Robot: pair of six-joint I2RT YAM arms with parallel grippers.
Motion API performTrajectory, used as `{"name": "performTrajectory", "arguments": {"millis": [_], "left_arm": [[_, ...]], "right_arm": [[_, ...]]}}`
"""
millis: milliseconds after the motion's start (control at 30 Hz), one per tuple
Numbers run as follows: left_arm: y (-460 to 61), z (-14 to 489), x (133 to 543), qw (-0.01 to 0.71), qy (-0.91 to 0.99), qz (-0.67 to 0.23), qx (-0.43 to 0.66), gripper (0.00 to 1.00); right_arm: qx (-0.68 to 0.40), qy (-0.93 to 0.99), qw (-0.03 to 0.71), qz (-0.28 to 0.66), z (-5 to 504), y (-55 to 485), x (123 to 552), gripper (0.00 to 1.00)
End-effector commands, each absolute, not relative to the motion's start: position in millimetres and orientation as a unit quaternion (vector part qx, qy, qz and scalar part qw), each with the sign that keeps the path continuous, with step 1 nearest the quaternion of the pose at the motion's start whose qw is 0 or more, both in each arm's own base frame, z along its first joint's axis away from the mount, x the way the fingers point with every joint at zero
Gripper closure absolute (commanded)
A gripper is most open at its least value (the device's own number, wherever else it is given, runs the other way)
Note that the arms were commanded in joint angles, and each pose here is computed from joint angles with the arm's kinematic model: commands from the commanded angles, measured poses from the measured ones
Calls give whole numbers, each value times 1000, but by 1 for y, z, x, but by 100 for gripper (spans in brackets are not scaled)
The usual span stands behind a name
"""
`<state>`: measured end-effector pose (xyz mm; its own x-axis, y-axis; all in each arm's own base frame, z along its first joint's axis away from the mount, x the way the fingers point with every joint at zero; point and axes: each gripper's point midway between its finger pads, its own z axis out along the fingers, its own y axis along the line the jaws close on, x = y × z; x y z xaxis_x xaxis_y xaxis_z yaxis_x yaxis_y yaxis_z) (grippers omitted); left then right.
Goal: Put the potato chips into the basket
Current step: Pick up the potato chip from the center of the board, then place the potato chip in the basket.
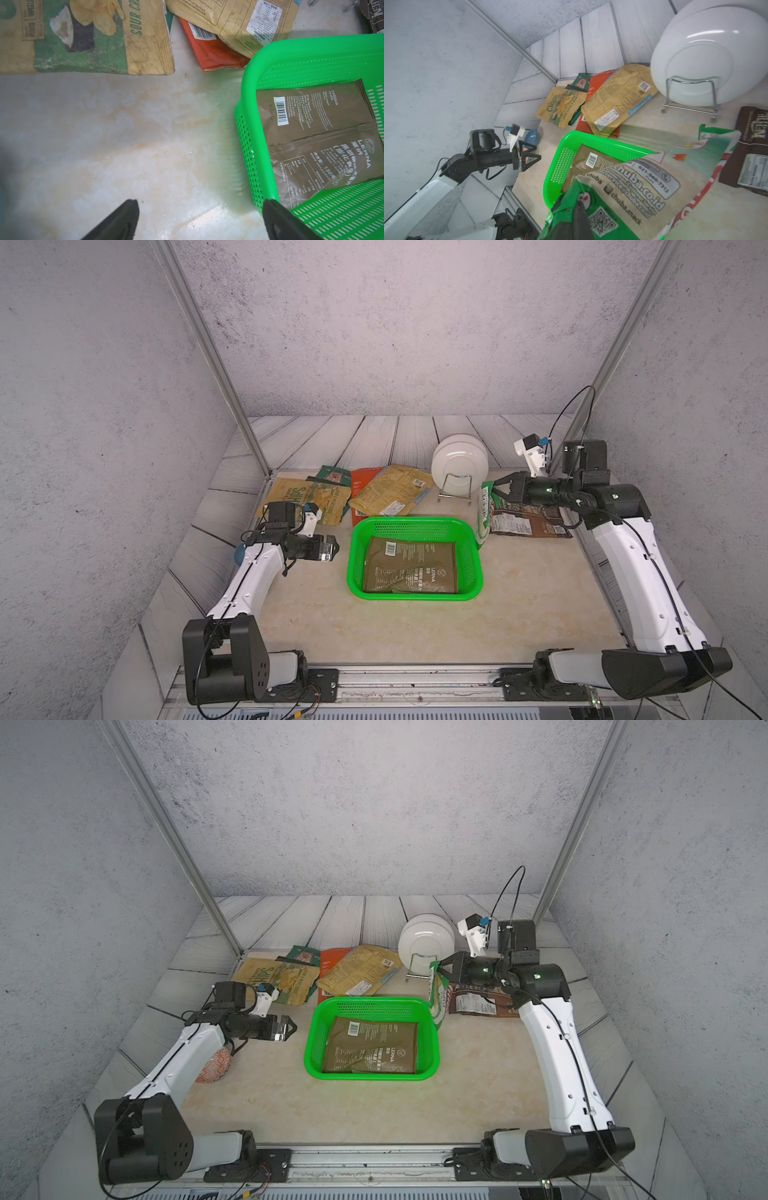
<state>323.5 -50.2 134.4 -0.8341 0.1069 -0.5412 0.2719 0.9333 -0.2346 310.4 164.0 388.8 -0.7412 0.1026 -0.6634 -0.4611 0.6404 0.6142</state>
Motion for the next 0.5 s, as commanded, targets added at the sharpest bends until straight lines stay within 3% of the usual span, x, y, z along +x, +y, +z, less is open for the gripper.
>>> {"name": "performTrajectory", "arguments": {"millis": [0, 467], "left_arm": [[-54, 136, 325, 268, 944, -157, 110, 0], [-54, 136, 325, 267, 944, -157, 110, 0]], "right_arm": [[-185, 784, 374, 461, 431, 183, 281, 100], [-220, 774, 328, 494, 407, 199, 260, 100]]}}
